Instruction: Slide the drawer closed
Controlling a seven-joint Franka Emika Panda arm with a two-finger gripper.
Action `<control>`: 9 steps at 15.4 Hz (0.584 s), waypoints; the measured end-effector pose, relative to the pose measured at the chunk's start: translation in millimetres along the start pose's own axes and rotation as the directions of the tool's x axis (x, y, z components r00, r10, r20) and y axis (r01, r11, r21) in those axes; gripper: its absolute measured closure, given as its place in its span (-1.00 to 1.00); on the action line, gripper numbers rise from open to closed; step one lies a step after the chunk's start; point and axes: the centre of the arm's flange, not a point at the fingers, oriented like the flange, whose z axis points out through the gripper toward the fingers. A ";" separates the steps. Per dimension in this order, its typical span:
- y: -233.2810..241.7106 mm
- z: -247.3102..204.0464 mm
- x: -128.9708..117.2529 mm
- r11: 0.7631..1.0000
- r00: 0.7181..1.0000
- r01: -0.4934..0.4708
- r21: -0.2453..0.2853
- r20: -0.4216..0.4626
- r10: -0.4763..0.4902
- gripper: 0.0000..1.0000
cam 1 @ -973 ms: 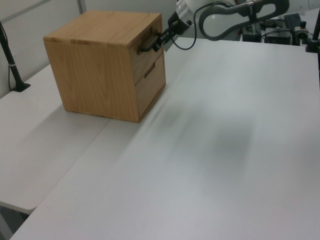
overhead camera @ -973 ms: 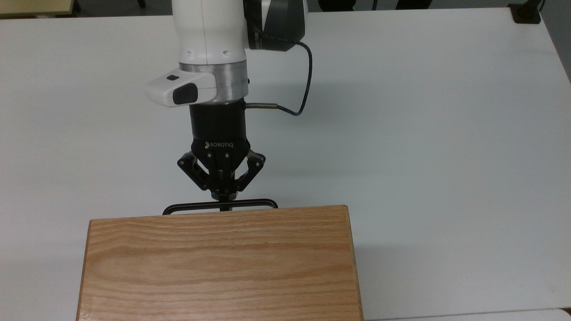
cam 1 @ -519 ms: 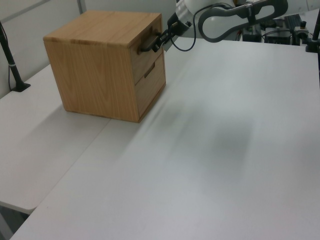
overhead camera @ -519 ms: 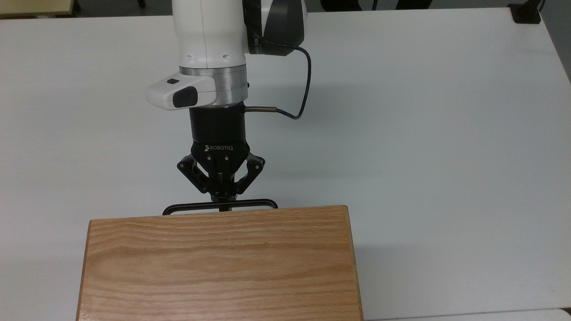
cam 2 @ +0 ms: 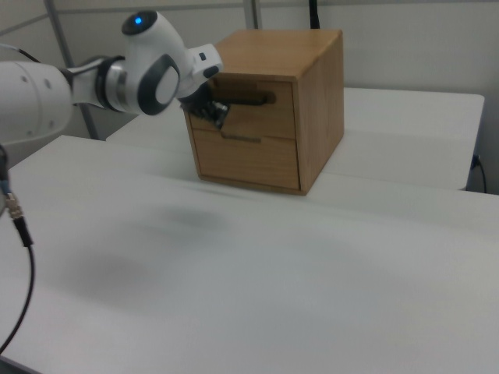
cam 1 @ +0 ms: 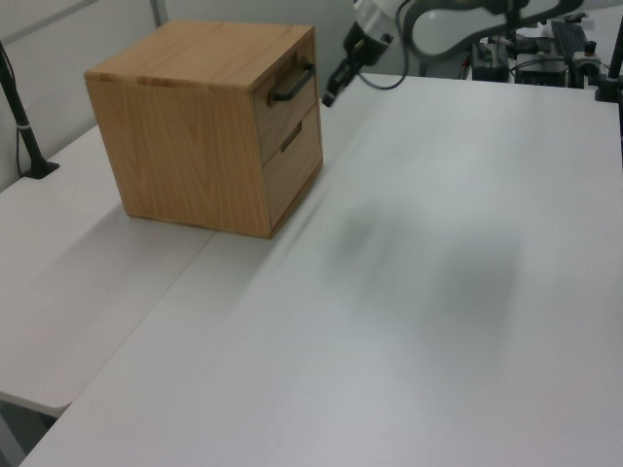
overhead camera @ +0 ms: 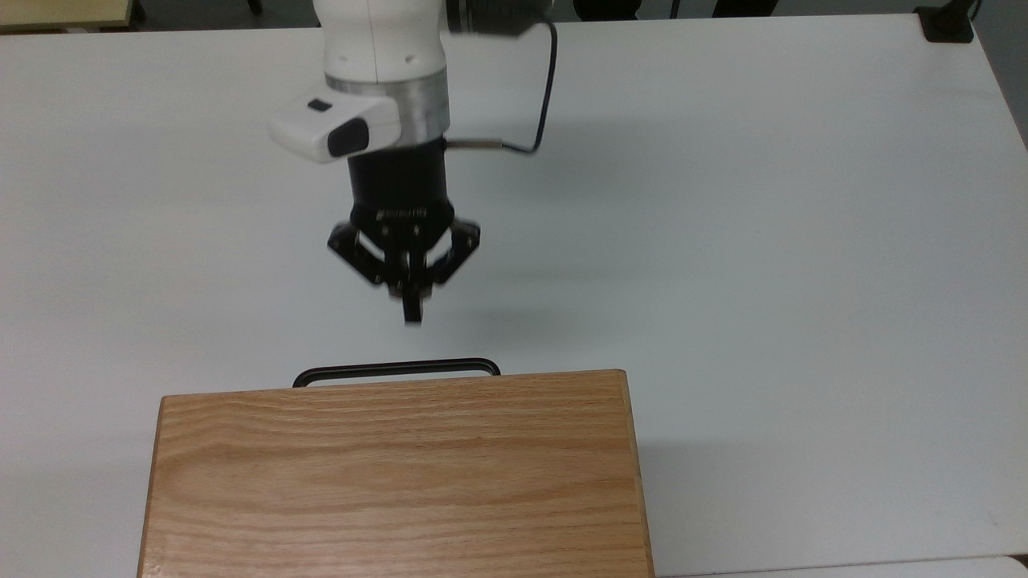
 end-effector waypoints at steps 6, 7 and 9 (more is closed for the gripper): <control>-1.6 -72.6 -40.4 0.999 0.939 0.034 -0.003 0.344 -0.031 0.98; -1.8 -87.7 -46.8 0.999 0.921 0.035 -0.003 0.389 -0.031 0.98; -2.4 -120.5 -57.4 0.999 0.893 0.036 -0.005 0.450 -0.029 0.98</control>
